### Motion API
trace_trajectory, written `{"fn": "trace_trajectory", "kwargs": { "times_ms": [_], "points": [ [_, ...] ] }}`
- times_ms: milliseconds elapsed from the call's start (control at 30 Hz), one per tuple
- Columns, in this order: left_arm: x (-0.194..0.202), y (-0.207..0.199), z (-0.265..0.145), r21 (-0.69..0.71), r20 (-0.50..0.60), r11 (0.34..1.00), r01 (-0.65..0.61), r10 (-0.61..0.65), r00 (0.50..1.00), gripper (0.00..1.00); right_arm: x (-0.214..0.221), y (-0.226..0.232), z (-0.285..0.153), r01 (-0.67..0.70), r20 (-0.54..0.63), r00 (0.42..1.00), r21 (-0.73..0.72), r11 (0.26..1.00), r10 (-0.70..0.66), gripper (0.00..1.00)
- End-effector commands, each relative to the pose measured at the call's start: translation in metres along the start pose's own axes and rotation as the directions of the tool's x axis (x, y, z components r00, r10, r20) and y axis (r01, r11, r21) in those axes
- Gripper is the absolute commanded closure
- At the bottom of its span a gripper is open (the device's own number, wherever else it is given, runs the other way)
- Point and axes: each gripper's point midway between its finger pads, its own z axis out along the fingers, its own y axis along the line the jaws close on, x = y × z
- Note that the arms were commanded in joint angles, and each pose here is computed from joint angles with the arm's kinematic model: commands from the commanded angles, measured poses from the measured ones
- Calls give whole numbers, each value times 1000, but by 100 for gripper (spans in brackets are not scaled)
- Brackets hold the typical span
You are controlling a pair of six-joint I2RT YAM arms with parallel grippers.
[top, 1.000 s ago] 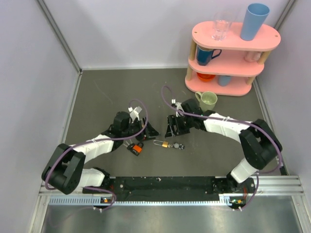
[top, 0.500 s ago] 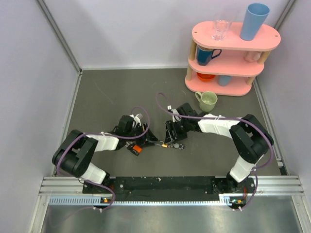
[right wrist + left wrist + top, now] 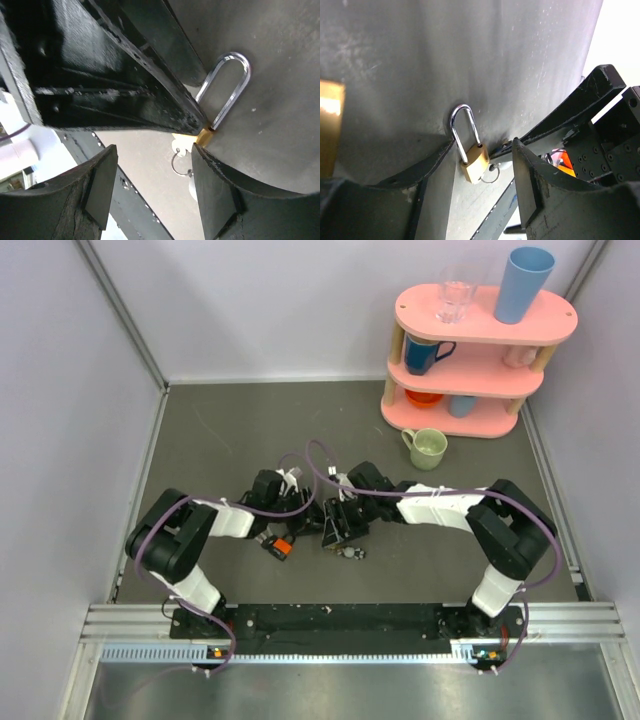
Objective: Lock with the key
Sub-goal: Pick up the lock from the center of the board.
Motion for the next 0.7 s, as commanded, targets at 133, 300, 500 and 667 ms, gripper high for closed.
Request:
{"fn": "trace_trajectory", "kwargs": {
  "times_ms": [133, 300, 500, 667],
  "points": [
    [-21, -37, 0, 63, 28, 985, -159, 158, 987, 47, -26, 21, -2, 0, 90, 996, -64, 998, 5, 40],
    [-24, -44, -15, 23, 48, 978, -206, 205, 978, 46, -39, 22, -18, 24, 143, 990, -34, 999, -19, 40],
    [-10, -35, -28, -4, 57, 984, -176, 176, 983, 47, -49, 12, -41, 16, 210, 978, -17, 1000, -13, 41],
    [2, -23, -34, -17, 77, 989, -145, 145, 986, 50, -49, -5, -53, -7, 241, 970, 3, 1000, 6, 46]
  ]
}}
